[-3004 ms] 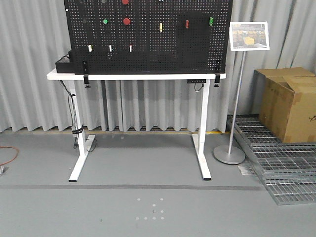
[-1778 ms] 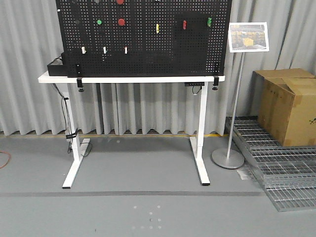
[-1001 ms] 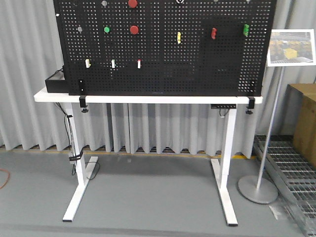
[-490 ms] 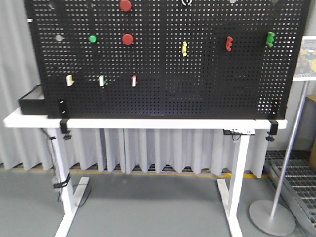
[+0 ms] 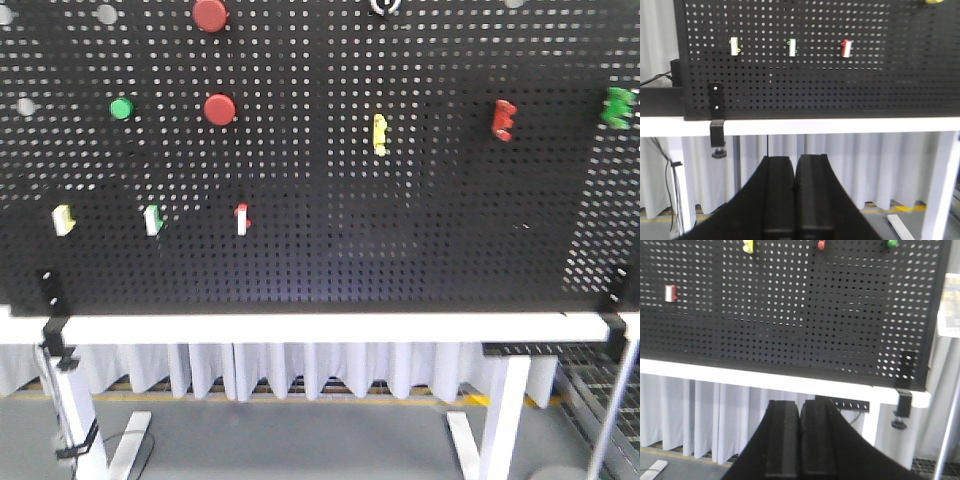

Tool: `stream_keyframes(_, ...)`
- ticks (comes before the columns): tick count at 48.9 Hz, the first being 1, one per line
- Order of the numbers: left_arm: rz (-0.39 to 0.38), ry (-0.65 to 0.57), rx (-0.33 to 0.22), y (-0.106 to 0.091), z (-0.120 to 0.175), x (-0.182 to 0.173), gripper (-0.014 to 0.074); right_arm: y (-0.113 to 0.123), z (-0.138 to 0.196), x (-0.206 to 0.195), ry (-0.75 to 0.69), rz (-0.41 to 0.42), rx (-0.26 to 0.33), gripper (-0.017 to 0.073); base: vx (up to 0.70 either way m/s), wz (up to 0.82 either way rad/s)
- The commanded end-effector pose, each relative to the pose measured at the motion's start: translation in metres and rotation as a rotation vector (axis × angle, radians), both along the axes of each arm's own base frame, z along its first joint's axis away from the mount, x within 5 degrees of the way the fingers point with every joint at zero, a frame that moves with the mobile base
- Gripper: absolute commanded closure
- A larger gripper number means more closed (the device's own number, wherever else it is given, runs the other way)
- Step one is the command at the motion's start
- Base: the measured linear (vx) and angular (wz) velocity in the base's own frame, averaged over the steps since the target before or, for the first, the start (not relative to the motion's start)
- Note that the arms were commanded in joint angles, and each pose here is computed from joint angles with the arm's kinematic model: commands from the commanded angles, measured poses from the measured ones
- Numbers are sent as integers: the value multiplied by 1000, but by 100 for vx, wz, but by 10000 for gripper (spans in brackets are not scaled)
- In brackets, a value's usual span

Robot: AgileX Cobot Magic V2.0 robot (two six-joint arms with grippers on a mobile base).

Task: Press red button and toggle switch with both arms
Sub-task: 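Drive the base forward toward the black pegboard, then raise the left gripper toward the upper red push button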

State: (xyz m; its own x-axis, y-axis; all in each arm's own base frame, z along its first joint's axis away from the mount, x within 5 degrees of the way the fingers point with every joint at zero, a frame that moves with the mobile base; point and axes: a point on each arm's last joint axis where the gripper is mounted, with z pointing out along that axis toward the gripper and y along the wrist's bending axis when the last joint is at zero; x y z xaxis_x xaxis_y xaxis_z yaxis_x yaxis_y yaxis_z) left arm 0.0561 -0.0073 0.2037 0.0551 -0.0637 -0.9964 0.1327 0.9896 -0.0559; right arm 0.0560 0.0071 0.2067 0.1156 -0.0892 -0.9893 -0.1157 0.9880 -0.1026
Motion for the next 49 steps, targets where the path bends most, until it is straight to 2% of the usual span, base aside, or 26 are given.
stream_keyframes(1, 2, -64, -23, 0, -3, 0, 592, -1, 4, -2, -87, -8, -1, 562, 47, 2)
stream_keyframes(28, 2, -64, -23, 0, -3, 0, 592, -1, 4, -2, -87, -8, -1, 562, 42, 2)
stream_keyframes(49, 2, -64, -23, 0, -3, 0, 592, -1, 4, -2, -87, -8, -1, 562, 14, -1)
